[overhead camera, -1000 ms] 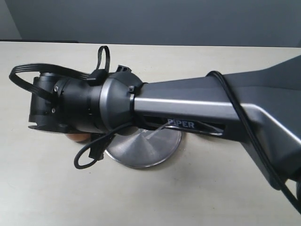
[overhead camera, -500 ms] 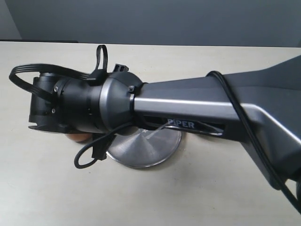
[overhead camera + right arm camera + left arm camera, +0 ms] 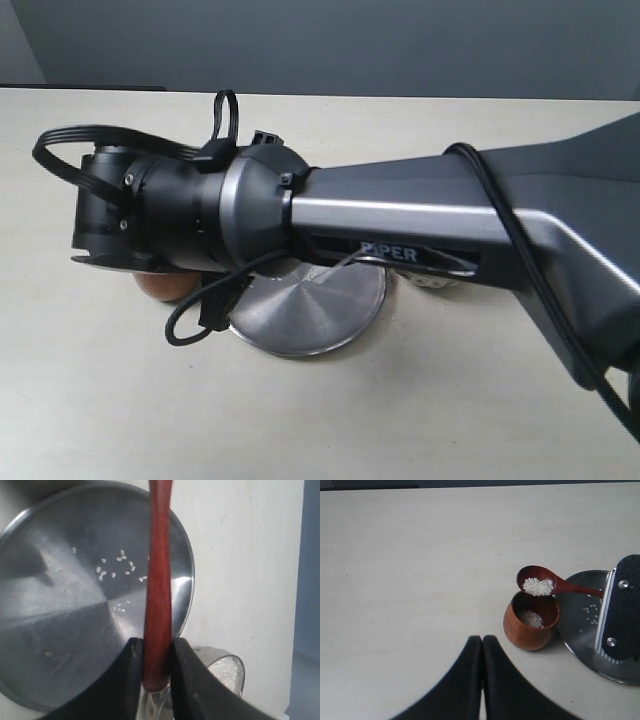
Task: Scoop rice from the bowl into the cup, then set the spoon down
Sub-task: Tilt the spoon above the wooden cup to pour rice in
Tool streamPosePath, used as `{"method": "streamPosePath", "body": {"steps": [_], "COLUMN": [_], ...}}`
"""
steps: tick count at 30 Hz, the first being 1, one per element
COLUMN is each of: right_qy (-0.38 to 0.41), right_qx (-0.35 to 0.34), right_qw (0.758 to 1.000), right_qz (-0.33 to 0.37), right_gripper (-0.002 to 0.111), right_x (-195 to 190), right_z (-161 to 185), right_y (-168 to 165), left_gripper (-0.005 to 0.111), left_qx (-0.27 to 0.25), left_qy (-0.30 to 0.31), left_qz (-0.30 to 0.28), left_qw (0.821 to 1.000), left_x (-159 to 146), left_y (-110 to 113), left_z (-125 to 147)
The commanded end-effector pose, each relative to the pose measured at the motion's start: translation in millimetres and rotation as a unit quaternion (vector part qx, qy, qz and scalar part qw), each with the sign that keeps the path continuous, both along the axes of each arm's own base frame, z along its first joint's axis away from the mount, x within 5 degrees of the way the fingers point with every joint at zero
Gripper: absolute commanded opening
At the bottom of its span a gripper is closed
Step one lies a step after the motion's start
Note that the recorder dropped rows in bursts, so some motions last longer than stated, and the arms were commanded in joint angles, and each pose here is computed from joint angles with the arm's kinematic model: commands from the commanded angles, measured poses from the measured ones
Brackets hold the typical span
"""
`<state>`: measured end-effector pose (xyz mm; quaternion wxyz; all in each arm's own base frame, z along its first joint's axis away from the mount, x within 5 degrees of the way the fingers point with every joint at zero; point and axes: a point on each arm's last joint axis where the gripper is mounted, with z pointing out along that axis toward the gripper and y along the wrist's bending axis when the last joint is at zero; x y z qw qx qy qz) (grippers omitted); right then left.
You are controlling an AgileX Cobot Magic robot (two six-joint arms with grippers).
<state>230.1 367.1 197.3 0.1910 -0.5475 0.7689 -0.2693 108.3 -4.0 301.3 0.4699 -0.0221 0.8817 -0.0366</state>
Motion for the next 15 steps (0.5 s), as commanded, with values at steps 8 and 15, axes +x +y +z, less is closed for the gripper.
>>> {"method": "streamPosePath", "body": {"steps": [8, 15], "right_qy": [0.024, -0.009], "right_qx": [0.017, 0.011], "right_qw": [0.999, 1.000], "right_qz": [-0.020, -0.017], "right_gripper": [-0.001, -0.001], "right_x": [-2.9, 1.9], "right_z": [0.1, 3.7], "right_y": [-2.6, -3.3], "left_gripper": [0.000, 0.000], "left_qx": [0.003, 0.003], "left_qy": [-0.007, -0.007], "left_qz": [-0.002, -0.002], "left_qw": [1.000, 1.000], "left_x": [1.1, 1.1], "left_y": [-0.1, -0.1], "left_z": [2.6, 2.6]}}
